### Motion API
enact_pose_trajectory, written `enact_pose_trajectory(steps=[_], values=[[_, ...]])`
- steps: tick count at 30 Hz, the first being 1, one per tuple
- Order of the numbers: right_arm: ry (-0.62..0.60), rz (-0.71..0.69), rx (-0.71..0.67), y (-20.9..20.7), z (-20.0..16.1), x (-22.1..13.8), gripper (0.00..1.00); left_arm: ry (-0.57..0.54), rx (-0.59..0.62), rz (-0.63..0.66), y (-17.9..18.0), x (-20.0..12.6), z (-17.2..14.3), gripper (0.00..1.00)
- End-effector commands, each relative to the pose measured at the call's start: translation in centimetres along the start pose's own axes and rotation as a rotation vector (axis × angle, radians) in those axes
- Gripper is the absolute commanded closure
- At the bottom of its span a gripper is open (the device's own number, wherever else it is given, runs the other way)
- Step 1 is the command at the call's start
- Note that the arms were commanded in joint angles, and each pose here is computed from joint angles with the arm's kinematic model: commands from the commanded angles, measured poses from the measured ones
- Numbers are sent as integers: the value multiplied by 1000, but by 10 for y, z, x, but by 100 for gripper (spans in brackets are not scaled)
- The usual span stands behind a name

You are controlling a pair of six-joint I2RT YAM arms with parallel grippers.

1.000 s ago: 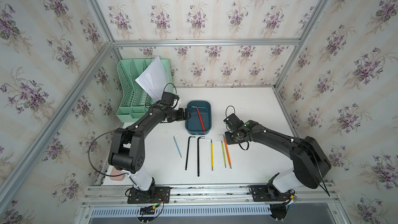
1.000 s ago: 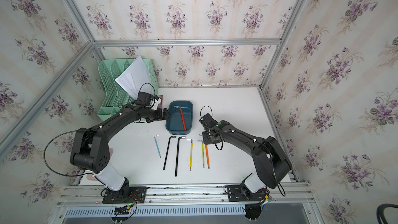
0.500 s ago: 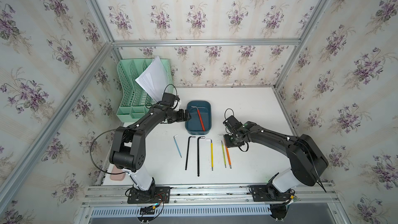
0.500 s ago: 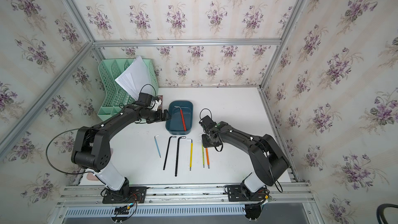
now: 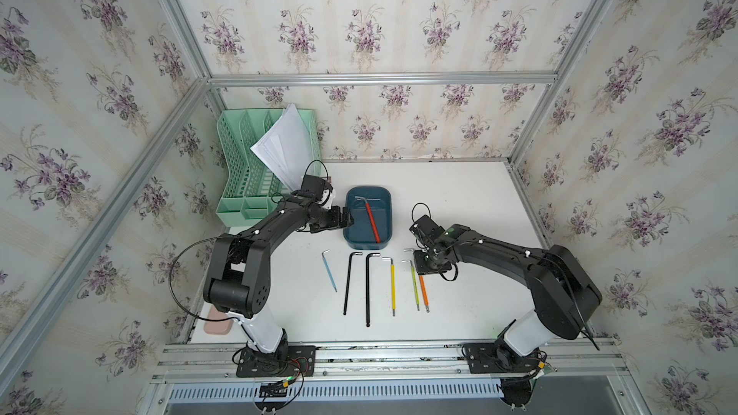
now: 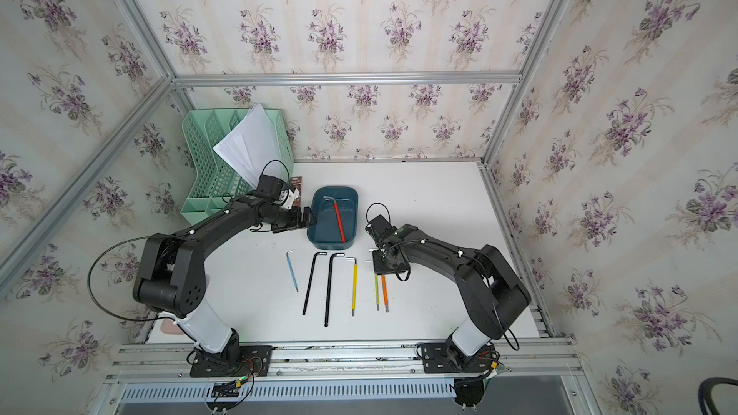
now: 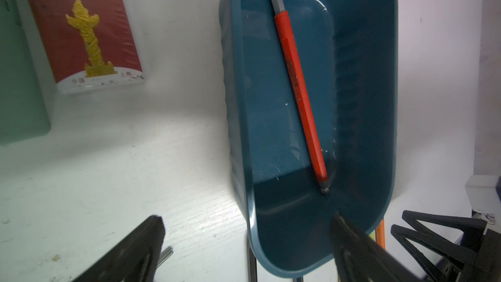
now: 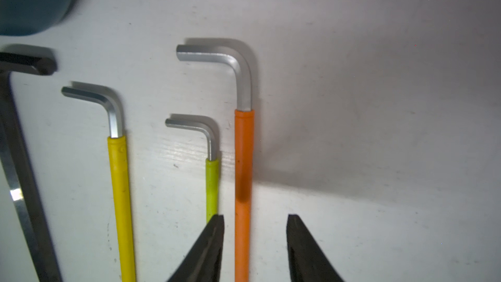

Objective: Put the hex key on the desktop into the storage box
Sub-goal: Pick up the Allen key from the center of the board.

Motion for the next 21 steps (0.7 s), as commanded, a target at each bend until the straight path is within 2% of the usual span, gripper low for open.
enact_pose_trajectory(steps=[1, 15, 21], values=[[22, -27, 11, 1, -8, 2, 56, -4, 0, 7, -1, -5, -2, 1], [38, -105, 12, 0, -24, 19, 56, -35, -3, -16, -8, -16, -5, 1], [35, -94, 21, 3, -31, 33, 56, -40, -3, -2, -8, -19, -6, 1]])
Point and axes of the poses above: each gripper's point midway between its finger pads, its own x axis out along the fingers, its own y axis along the line the jaws close on, z = x × y, the point moved 7 cm from there along -x, back along the fingers
